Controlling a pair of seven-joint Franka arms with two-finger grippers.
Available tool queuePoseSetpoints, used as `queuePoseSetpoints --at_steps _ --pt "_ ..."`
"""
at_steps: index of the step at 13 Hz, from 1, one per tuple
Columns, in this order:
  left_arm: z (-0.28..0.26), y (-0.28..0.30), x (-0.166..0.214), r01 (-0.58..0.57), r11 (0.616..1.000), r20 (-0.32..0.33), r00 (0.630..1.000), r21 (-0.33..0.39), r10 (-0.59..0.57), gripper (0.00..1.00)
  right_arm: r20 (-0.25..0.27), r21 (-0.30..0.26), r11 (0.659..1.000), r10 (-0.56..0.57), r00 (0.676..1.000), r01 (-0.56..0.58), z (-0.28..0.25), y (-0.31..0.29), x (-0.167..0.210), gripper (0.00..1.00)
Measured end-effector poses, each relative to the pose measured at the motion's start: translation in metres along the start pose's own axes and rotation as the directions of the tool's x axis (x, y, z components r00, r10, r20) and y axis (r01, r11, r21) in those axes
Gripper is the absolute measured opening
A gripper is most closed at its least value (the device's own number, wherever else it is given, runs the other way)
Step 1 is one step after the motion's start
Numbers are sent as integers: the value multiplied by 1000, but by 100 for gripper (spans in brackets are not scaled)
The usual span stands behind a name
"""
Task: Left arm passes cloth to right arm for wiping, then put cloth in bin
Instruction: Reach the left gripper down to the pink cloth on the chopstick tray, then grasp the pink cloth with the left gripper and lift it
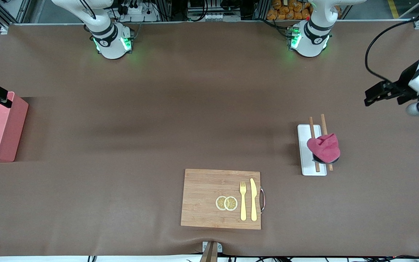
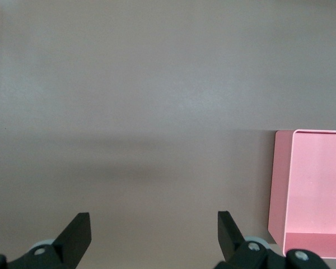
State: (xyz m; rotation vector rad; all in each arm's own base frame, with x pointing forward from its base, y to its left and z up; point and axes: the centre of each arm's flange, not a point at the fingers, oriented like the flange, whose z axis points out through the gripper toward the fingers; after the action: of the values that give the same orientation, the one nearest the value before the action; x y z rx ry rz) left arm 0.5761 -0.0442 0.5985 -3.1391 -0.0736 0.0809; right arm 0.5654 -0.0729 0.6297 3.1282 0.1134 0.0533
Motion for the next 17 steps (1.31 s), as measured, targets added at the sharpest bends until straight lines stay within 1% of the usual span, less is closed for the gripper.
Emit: queuePoseSetpoints --at_steps 2,6,9,12,13,14,15,16,17 --pt "35 1 11 0 1000 -2 1000 -1 0 100 0 0 1000 0 1000 0 0 0 0 100" --pt "133 -3 14 2 1000 -64 998 -8 -3 100 4 1 1000 1 1000 -1 0 0 -1 100" --pt "174 -11 12 13 1000 -95 995 -12 -14 100 6 1 1000 1 1000 -1 1 1 -1 100" --pt "209 -12 20 29 999 -100 994 -18 -30 100 7 1 1000 1 1000 -1 1 1 -1 100" --pt "222 -11 25 36 999 -100 994 -20 -38 96 7 1 1000 1 1000 -1 1 1 -1 100" --pt "235 -11 29 39 999 -101 994 -22 -41 96 7 1 1000 1 1000 -1 1 1 -1 100" --pt "247 -11 32 40 999 -99 994 -23 -42 89 7 1 1000 1 1000 -1 1 1 -1 100" --pt "258 -10 34 42 999 -92 995 -23 -44 79 7 1 1000 1 1000 -1 1 1 -1 100" --pt "266 -10 35 45 999 -84 995 -23 -47 73 7 1 1000 1 1000 -1 1 1 -1 100"
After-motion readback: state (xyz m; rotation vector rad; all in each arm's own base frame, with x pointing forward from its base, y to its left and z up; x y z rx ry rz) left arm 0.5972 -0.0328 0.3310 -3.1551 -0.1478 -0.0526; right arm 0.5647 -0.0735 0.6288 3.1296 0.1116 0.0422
